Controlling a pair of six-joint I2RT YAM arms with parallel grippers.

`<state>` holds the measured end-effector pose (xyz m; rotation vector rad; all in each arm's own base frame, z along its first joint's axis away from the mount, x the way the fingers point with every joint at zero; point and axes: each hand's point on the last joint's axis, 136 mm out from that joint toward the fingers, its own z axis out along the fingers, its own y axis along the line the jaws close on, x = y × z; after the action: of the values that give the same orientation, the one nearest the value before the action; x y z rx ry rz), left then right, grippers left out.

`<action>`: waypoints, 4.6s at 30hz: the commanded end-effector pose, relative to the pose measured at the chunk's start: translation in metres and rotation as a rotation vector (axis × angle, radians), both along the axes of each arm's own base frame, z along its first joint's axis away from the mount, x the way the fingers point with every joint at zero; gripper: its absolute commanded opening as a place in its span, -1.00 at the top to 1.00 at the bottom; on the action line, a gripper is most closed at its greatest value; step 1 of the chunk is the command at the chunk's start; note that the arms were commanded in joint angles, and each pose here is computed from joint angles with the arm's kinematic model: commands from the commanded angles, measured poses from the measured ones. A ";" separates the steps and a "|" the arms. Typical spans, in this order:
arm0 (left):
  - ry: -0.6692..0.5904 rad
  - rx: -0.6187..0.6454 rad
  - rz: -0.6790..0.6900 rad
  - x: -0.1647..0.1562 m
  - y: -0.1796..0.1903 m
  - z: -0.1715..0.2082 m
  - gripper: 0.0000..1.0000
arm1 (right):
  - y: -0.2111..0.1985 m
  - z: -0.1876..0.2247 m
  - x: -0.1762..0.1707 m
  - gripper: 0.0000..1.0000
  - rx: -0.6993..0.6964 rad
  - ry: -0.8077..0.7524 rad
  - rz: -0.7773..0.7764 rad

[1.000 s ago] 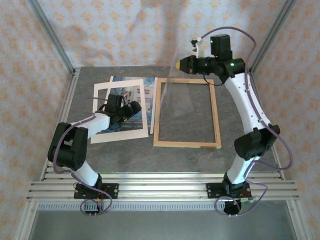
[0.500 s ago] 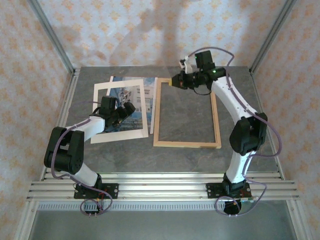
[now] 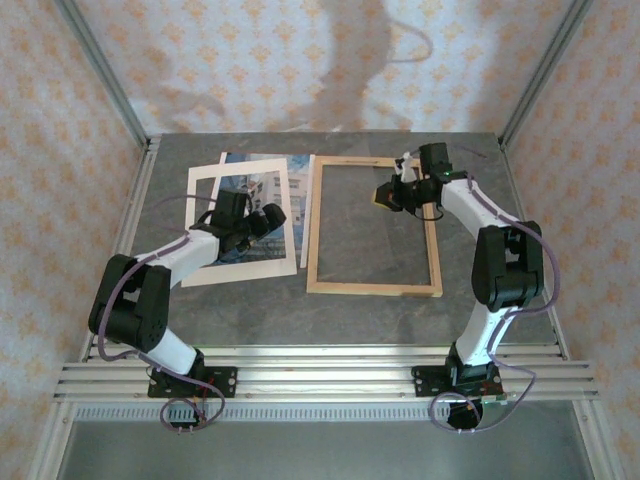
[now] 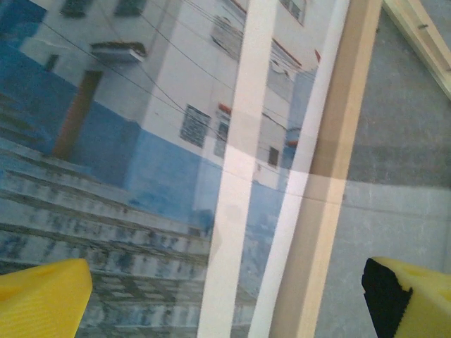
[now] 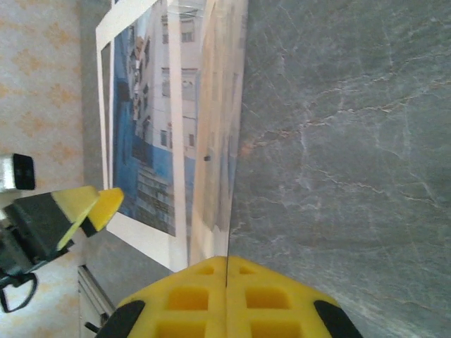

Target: Put the photo into the frame

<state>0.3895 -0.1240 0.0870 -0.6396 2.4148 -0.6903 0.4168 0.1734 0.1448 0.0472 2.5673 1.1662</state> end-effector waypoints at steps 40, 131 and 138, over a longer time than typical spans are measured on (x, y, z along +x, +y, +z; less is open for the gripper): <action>0.009 0.078 -0.035 0.010 -0.028 0.011 -1.00 | -0.097 -0.034 0.020 1.00 -0.200 -0.041 -0.125; 0.017 0.074 -0.055 0.011 -0.035 0.007 -1.00 | -0.123 -0.021 0.007 1.00 -0.314 -0.056 -0.169; 0.018 0.074 -0.054 0.011 -0.035 0.006 -1.00 | -0.122 -0.025 0.005 1.00 -0.310 -0.045 -0.168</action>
<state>0.3974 -0.1583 0.0933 -0.5582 2.4642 -0.6363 0.4236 0.0570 0.1114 0.1561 2.6326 0.7210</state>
